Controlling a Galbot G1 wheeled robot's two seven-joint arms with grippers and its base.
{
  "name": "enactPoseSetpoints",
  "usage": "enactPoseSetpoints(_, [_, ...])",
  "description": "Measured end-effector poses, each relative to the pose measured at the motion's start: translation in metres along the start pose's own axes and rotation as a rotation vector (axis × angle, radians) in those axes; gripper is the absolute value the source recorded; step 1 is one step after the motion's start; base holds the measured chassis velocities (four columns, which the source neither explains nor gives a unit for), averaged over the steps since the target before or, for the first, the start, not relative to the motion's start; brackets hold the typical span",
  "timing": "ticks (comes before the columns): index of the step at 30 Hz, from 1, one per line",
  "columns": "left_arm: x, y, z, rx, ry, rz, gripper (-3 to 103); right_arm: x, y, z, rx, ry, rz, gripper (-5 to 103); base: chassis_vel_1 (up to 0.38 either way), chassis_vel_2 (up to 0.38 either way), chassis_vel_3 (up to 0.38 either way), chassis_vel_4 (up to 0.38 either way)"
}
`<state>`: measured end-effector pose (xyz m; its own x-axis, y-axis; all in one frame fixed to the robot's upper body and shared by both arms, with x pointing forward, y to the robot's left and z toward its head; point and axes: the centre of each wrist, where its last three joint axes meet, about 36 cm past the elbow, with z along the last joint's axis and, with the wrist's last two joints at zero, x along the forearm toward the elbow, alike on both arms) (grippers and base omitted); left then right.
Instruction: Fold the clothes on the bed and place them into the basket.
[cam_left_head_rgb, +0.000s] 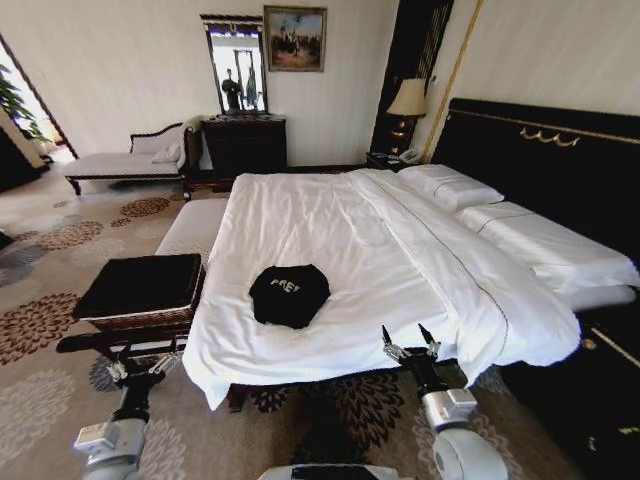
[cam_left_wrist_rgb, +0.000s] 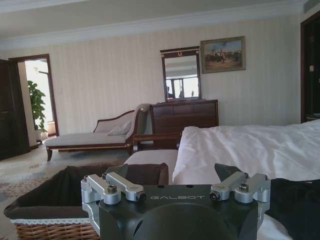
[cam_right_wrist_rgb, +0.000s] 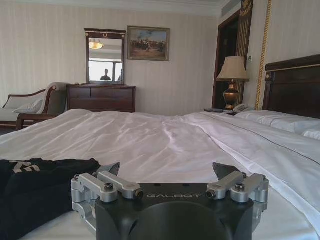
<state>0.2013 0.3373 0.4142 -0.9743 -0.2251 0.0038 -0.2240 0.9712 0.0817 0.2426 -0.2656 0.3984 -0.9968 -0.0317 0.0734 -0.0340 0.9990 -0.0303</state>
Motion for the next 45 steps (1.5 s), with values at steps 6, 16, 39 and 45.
enactPoseSetpoints(6, [0.0002, -0.001, 0.0003, 0.0, 0.001, 0.002, 99, -0.0002, -0.0012, -0.0004, 0.009, -0.004, 0.002, 100, -0.21, 0.048, 0.203, -0.048])
enactPoseSetpoints(16, [-0.0003, -0.0018, 0.0006, 0.002, 0.0, 0.004, 99, -0.0005, -0.0023, 0.0013, 0.03, -0.003, 0.003, 100, -0.123, 0.041, 0.146, -0.059])
enactPoseSetpoints(39, [-0.0032, -0.0038, 0.004, 0.001, 0.01, 0.009, 99, -0.0027, -0.0028, 0.0065, 0.033, 0.006, 0.011, 100, -0.048, 0.055, 0.042, -0.052])
enactPoseSetpoints(45, [-0.0037, -0.0031, 0.005, 0.0, 0.012, 0.008, 99, -0.0024, -0.0026, 0.0076, 0.033, 0.009, 0.013, 100, -0.036, 0.063, 0.041, -0.082])
